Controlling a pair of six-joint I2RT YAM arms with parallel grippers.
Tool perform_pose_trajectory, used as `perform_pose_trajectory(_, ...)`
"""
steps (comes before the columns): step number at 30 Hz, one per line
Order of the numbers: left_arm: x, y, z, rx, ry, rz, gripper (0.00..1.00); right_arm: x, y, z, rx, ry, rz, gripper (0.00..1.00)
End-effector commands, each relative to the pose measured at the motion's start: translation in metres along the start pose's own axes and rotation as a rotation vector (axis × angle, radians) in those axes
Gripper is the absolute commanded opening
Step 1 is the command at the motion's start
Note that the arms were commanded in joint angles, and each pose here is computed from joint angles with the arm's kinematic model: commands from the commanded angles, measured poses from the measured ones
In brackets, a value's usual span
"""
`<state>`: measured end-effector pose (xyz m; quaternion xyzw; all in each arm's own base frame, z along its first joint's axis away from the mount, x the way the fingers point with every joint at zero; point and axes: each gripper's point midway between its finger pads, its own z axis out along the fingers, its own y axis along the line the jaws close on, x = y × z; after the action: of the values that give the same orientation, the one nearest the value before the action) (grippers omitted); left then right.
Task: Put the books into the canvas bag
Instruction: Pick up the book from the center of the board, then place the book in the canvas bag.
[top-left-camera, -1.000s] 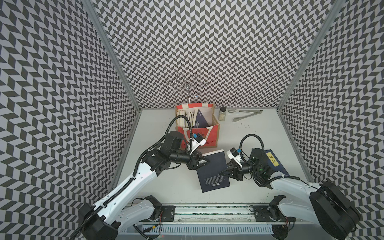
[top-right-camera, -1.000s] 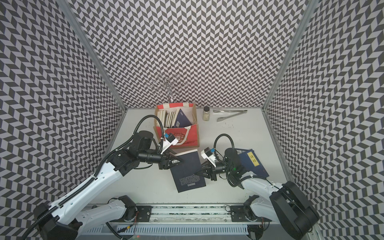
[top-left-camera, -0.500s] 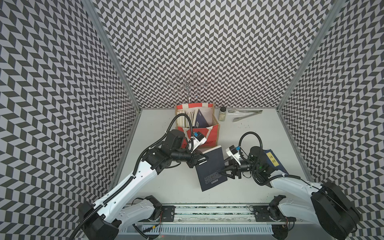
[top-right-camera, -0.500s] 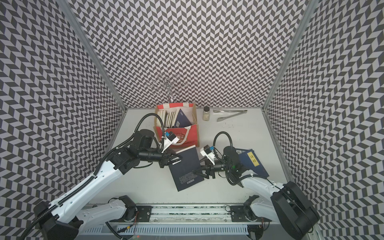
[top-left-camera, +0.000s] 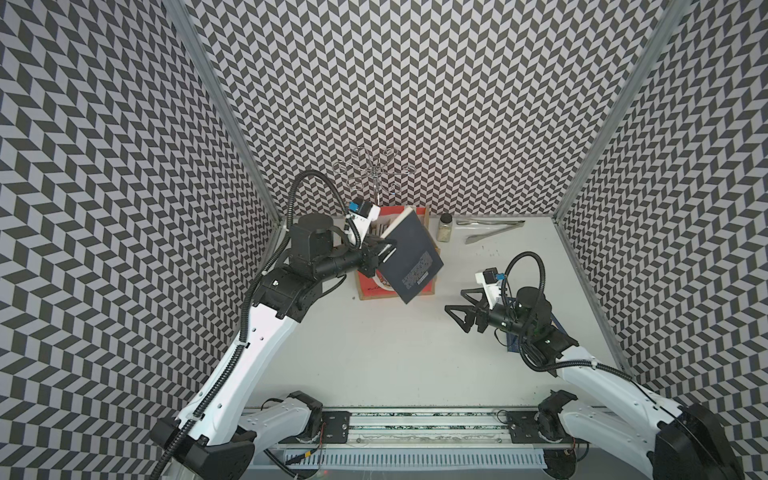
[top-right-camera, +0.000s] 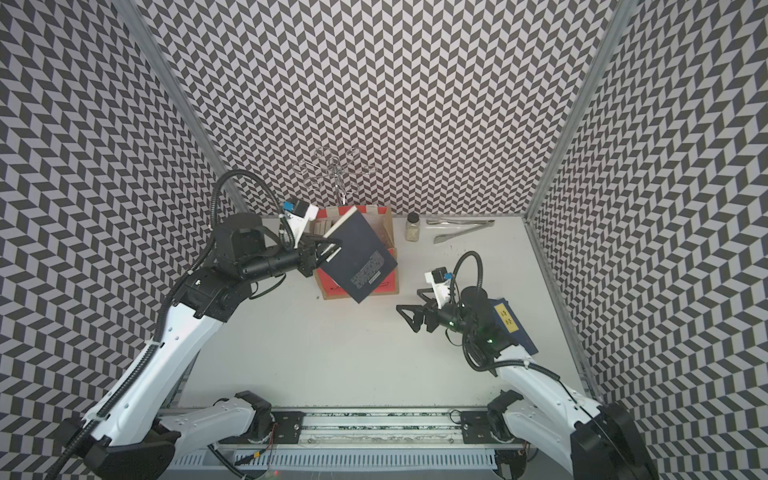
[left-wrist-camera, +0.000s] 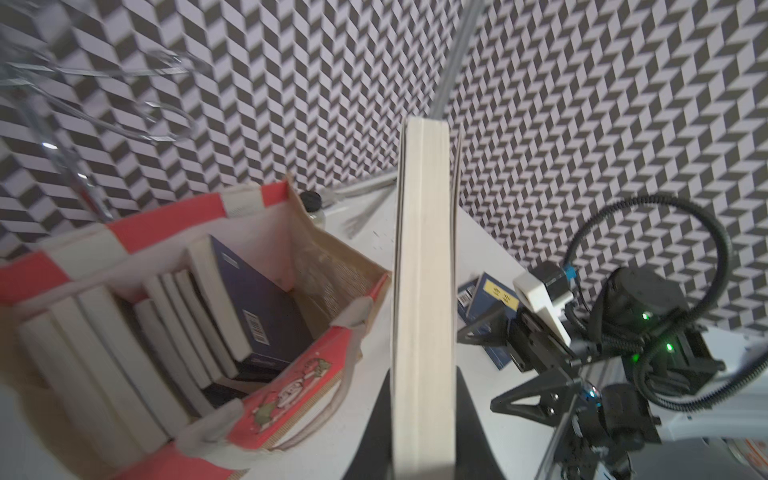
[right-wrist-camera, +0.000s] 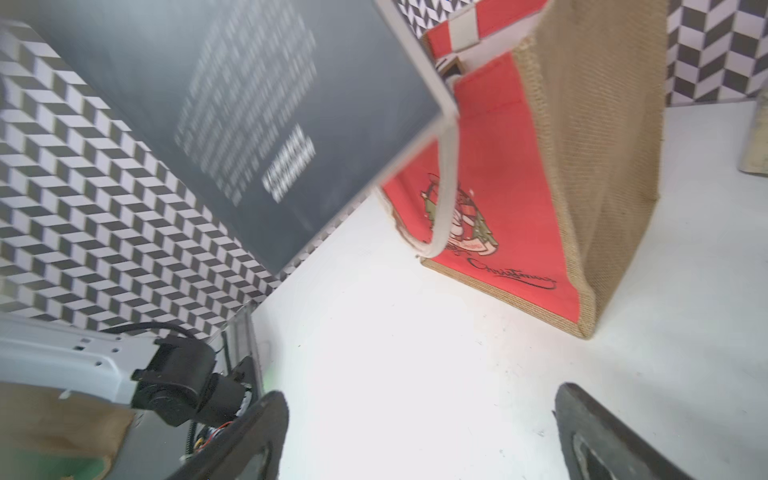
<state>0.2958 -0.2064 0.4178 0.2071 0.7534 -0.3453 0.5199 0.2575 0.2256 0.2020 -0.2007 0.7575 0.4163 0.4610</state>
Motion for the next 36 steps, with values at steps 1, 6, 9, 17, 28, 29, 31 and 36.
perform_pose_trajectory(1,-0.08,0.004,-0.031,-0.053,-0.292,-0.002,0.0,-0.013,-0.016,-0.005,0.107,-0.051,0.025,0.99)
perform_pose_trajectory(6,-0.109,0.037,-0.042,-0.179,-0.464,-0.079,0.0,-0.01,-0.015,-0.007,0.102,-0.039,0.044,0.99)
perform_pose_trajectory(9,-0.104,0.053,-0.033,-0.198,-0.5,-0.134,0.0,-0.01,-0.017,-0.011,0.127,-0.045,0.056,0.99)
perform_pose_trajectory(17,-0.076,0.079,0.0,-0.215,-0.513,-0.243,0.0,-0.011,-0.019,-0.022,0.162,-0.068,0.058,0.99)
perform_pose_trajectory(28,-0.035,0.087,0.032,-0.242,-0.457,-0.297,0.0,-0.014,-0.021,-0.023,0.177,-0.066,0.056,0.99)
perform_pose_trajectory(29,-0.032,0.087,0.035,-0.245,-0.455,-0.296,0.0,-0.014,-0.021,-0.023,0.176,-0.066,0.056,0.99)
perform_pose_trajectory(31,-0.028,0.09,0.042,-0.247,-0.442,-0.302,0.0,-0.013,-0.022,-0.023,0.177,-0.064,0.057,0.99)
perform_pose_trajectory(36,-0.021,0.094,0.058,-0.251,-0.414,-0.322,0.0,-0.014,-0.022,-0.023,0.181,-0.058,0.055,0.99)
